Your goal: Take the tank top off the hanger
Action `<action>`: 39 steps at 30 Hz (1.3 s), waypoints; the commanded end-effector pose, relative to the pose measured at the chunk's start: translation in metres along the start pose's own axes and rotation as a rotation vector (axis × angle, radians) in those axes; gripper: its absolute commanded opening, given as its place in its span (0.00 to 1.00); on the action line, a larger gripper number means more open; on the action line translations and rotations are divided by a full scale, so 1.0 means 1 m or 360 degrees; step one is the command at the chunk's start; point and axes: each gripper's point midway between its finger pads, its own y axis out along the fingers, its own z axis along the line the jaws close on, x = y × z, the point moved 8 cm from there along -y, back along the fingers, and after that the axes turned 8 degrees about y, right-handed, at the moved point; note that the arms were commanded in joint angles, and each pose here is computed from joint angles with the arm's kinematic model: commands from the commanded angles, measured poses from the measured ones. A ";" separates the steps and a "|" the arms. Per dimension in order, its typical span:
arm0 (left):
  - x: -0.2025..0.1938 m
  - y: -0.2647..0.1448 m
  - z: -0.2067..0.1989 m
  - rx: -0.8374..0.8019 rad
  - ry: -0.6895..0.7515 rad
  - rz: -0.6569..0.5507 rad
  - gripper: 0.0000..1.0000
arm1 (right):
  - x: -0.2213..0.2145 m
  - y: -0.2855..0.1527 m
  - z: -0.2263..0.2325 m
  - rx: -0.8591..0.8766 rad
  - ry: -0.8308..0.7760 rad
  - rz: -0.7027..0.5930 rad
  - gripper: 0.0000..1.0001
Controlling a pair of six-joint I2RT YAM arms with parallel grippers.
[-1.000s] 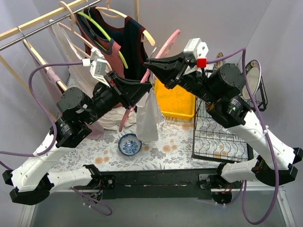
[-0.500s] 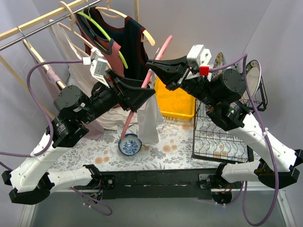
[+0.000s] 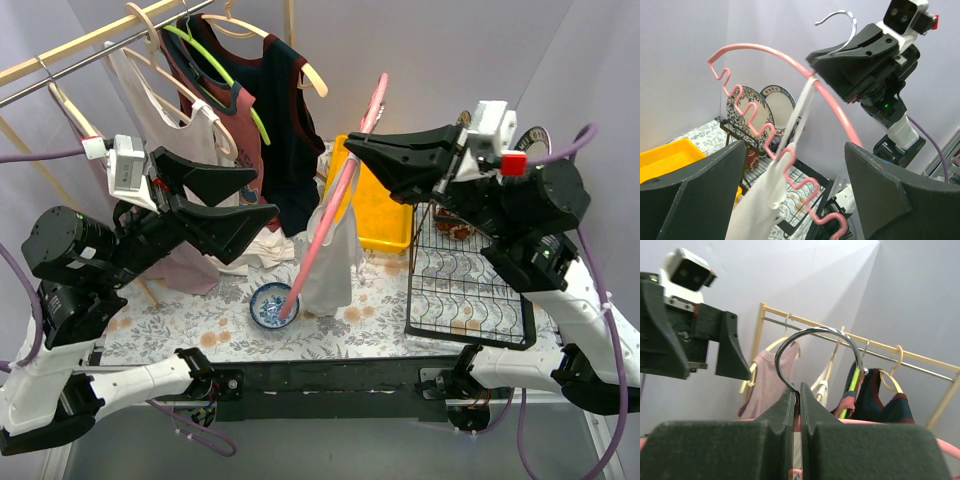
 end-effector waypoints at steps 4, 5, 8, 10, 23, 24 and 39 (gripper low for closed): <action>-0.017 0.024 -0.011 -0.0302 0.0072 0.0184 0.71 | 0.048 -0.024 0.025 0.0259 0.0048 -0.0207 0.01; -0.022 0.033 -0.011 -0.0347 0.0057 0.0223 0.70 | 0.048 -0.026 0.026 0.0267 0.0056 -0.0208 0.01; -0.023 0.043 -0.019 -0.0497 0.0023 0.0266 0.67 | 0.044 -0.029 0.028 0.0280 0.0078 -0.0196 0.01; -0.027 0.051 -0.021 -0.0568 0.0002 0.0279 0.65 | 0.042 -0.029 0.029 0.0286 0.0095 -0.0192 0.01; -0.049 0.062 -0.020 -0.0629 -0.0053 0.0322 0.30 | 0.025 -0.024 0.026 0.0262 0.0123 -0.0154 0.01; -0.049 0.063 -0.019 -0.0603 -0.0051 0.0317 0.21 | 0.025 -0.025 0.026 0.0255 0.0124 -0.0152 0.01; 0.001 0.042 -0.017 -0.0342 -0.0038 0.0138 0.00 | 0.000 -0.037 0.003 -0.0094 -0.0049 -0.0009 0.01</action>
